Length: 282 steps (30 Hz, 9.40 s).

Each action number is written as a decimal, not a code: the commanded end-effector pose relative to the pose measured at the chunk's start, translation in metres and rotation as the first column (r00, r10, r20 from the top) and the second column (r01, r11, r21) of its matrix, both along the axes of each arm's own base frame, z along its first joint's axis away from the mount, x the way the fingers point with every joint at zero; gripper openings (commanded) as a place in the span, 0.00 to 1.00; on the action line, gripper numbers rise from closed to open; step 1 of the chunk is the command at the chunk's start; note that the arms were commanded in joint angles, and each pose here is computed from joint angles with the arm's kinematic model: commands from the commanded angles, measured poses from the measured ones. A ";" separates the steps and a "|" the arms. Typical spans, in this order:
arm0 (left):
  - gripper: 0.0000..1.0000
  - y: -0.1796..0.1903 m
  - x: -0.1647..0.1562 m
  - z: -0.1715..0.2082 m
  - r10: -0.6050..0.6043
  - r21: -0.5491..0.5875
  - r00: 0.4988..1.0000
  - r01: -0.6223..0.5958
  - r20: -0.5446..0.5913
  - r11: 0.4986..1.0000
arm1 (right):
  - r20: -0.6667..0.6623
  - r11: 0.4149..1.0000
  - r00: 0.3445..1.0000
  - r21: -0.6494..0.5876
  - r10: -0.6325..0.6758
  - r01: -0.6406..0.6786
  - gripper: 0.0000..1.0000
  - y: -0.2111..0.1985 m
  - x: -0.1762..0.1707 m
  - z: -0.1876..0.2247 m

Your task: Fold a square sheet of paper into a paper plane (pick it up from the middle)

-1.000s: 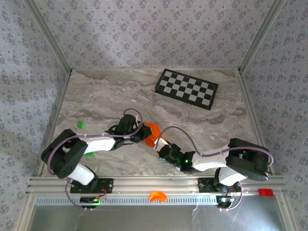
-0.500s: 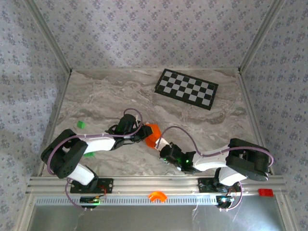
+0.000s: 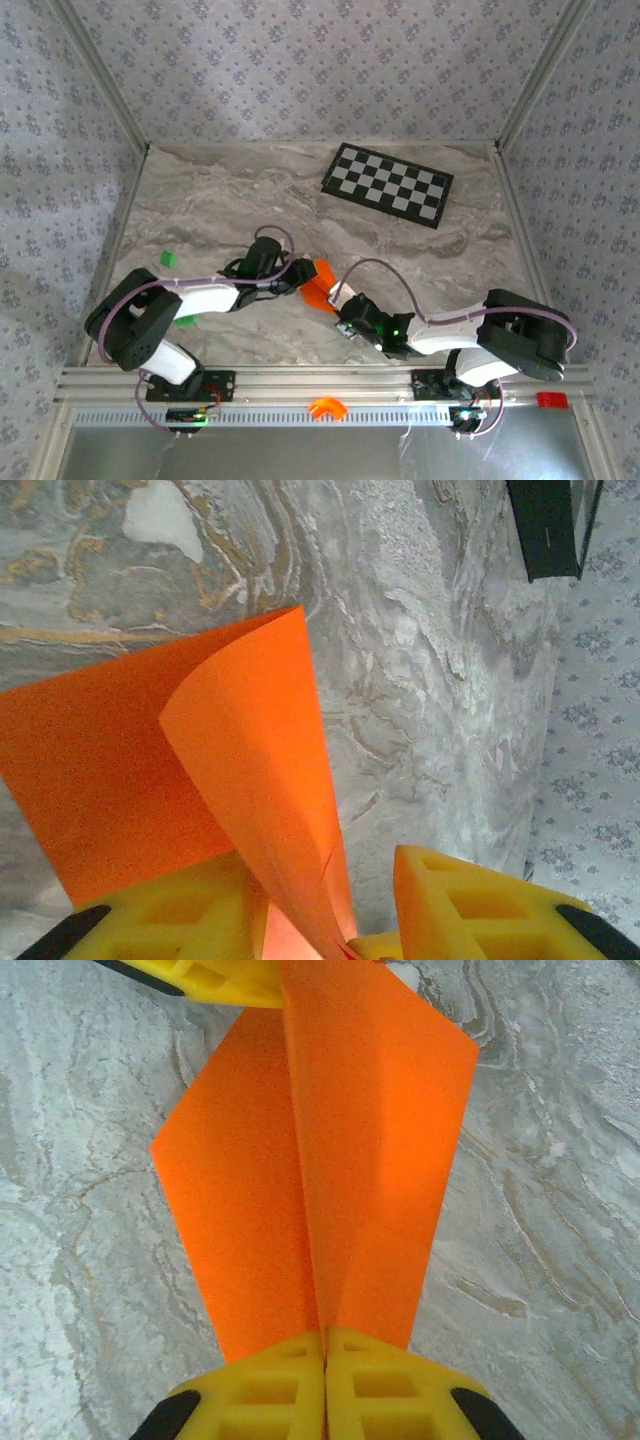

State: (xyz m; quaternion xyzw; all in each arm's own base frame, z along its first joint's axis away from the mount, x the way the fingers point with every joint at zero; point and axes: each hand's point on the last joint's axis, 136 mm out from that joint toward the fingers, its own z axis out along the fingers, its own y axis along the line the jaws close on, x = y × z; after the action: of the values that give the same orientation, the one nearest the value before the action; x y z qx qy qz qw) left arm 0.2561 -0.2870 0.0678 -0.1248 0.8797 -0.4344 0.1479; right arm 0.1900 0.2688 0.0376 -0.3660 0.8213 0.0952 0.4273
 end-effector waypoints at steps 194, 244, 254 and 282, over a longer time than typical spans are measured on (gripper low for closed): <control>0.28 0.014 -0.004 0.002 0.069 0.066 0.998 -0.068 -0.012 0.995 | -0.804 0.801 0.593 0.383 0.044 0.460 0.00 0.004 -0.005 -0.035; 0.10 0.020 -0.029 -0.052 0.072 0.168 0.990 -0.051 -0.120 0.984 | -0.799 0.786 0.598 0.405 0.057 0.467 0.00 0.005 -0.005 -0.033; 0.08 0.029 -0.038 -0.056 0.124 0.201 0.986 -0.101 -0.107 0.974 | -0.789 0.790 0.609 0.424 0.083 0.443 0.00 0.011 -0.005 -0.027; 0.13 0.004 -0.017 -0.001 0.019 0.126 0.998 -0.027 0.060 0.992 | -0.853 0.770 0.507 0.405 0.124 0.493 0.00 0.012 -0.010 -0.037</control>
State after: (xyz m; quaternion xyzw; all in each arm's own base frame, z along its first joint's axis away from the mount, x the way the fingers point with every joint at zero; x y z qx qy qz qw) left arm 0.2320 -0.2704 0.0424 -0.1403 0.9105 -0.3524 0.1645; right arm 0.1959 0.2899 0.0263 -0.0414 0.8596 0.4932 0.1273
